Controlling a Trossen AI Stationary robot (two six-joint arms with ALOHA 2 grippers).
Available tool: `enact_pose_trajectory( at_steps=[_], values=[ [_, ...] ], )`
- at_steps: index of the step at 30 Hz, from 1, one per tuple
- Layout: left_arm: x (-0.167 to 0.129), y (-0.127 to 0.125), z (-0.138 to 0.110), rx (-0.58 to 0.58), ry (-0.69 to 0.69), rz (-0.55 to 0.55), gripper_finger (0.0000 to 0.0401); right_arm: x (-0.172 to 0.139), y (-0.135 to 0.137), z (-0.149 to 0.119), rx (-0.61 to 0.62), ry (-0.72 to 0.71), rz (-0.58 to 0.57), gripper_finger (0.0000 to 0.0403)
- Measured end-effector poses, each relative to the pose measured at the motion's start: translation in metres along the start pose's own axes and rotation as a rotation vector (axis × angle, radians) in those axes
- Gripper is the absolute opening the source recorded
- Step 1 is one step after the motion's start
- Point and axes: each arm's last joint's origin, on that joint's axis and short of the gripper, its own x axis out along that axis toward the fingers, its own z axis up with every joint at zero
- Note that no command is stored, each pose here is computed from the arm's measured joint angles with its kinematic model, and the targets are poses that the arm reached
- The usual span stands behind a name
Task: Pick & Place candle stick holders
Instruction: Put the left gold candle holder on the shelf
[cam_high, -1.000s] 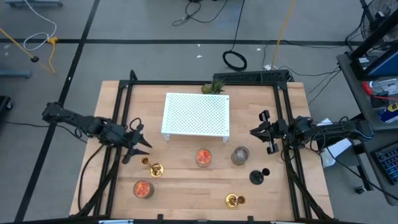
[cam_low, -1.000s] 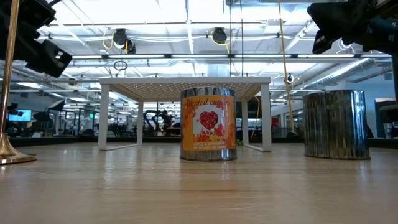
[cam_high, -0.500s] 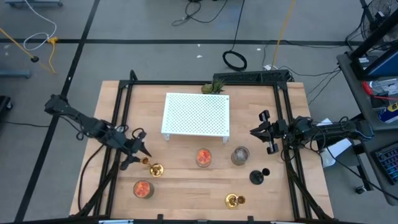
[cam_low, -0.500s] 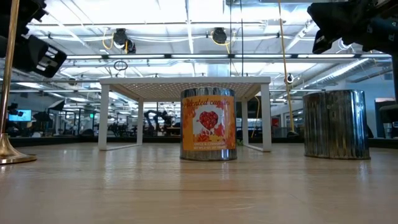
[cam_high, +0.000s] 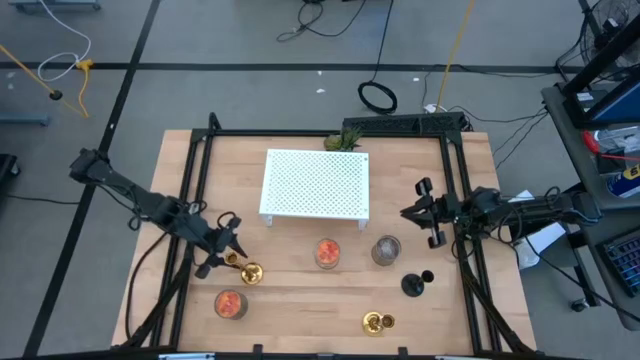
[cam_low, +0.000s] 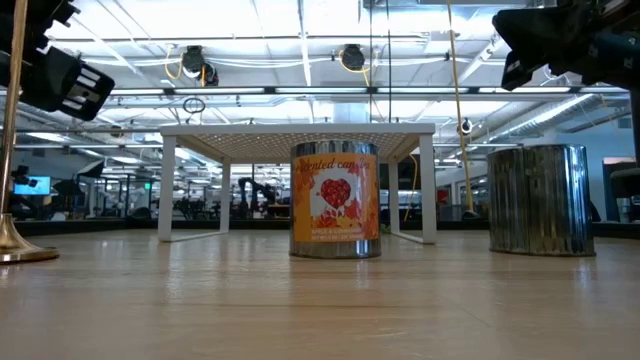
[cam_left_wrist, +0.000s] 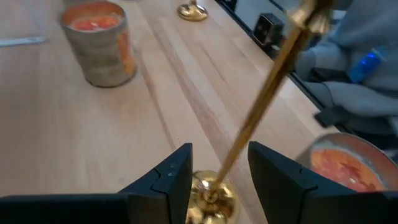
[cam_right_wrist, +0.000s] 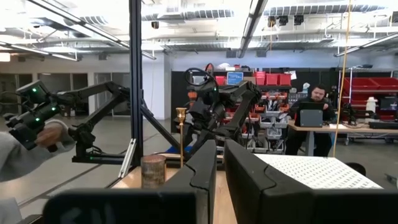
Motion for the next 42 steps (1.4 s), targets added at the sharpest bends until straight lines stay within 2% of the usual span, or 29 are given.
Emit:
enact_pose_trajectory(
  at_steps=[7,13,20,24,30,34,37,42],
  values=[
    [0.004,-0.001,0.004,0.005,-0.025,-0.028,0.0161,0.001,0.000,-0.002,0.003,0.020,-0.001,0.0027],
    [0.005,-0.002,0.012,0.076,-0.105,-0.035,0.0161,0.002,0.000,-0.004,0.004,0.033,-0.001,0.0027],
    [0.006,-0.001,0.015,0.089,-0.142,0.007,0.0157,0.002,0.000,-0.005,0.005,0.037,-0.001,0.0027],
    [0.006,-0.001,0.015,0.091,-0.142,0.008,0.0121,0.002,0.000,-0.005,0.005,0.036,-0.001,0.0027],
    [0.004,-0.002,0.022,0.074,-0.216,-0.001,0.0020,0.002,0.000,-0.005,0.005,0.036,-0.002,0.0027],
    [0.001,-0.004,0.034,0.014,-0.343,-0.014,0.0019,0.002,0.000,-0.005,0.005,0.036,-0.002,0.0027],
    [-0.002,-0.003,0.040,0.024,-0.419,0.024,0.0016,0.002,-0.001,-0.005,0.005,0.036,-0.009,0.0027],
    [-0.010,-0.003,0.058,0.021,-0.490,0.117,0.0015,0.002,-0.004,-0.004,0.002,0.031,-0.113,0.0027]
  ],
)
